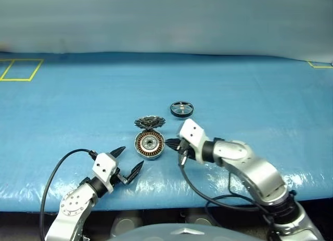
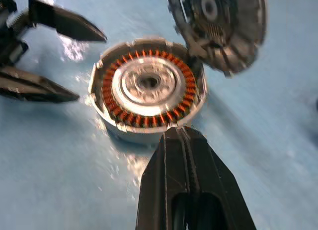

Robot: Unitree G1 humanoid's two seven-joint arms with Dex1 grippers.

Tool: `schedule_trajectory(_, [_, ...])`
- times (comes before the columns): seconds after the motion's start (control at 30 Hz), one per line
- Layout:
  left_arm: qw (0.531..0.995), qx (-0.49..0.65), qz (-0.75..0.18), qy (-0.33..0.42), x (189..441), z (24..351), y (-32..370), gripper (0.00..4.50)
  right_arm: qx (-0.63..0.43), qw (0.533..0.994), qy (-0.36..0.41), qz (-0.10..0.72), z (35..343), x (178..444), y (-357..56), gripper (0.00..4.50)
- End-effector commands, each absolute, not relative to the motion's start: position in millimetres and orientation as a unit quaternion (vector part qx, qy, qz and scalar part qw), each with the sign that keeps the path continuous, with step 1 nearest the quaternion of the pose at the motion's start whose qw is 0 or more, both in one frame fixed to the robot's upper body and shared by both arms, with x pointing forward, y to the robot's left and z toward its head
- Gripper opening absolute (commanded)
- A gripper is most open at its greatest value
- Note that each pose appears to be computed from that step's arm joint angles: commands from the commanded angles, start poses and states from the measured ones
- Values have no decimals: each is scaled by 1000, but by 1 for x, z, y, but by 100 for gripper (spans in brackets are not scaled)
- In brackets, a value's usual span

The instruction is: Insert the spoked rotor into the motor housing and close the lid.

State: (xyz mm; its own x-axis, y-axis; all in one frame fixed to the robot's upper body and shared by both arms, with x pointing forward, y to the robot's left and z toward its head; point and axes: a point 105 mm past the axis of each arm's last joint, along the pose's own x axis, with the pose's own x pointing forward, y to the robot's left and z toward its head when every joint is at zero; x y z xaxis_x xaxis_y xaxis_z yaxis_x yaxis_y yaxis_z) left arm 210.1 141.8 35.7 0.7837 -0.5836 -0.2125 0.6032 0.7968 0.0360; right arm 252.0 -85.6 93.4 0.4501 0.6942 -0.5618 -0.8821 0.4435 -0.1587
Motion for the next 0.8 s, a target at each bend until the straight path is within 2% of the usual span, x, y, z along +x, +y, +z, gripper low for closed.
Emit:
schedule_trajectory(0.03, [940,52,-329,71,213,48,137,450,-305,818,245,423,97,276,-122,4])
schedule_trajectory(0.17, [939,50,-334,67,216,48,136,450,-288,883,211,303,120,337,-143,4])
schedule_trajectory(0.27, [939,50,-334,67,217,48,136,450,-282,906,186,255,136,365,-144,4])
schedule_trajectory(0.37, [940,50,-330,67,217,48,136,450,-271,913,163,258,149,380,-129,4])
schedule_trajectory(0.47, [942,49,-325,69,216,47,138,450,-266,913,156,268,148,386,-115,62])
schedule_trajectory(0.67, [944,48,-320,71,214,46,138,450,-232,921,164,268,139,387,-100,258])
schedule_trajectory(0.8, [943,49,-320,73,213,45,138,450,-217,920,179,272,132,382,-97,258])
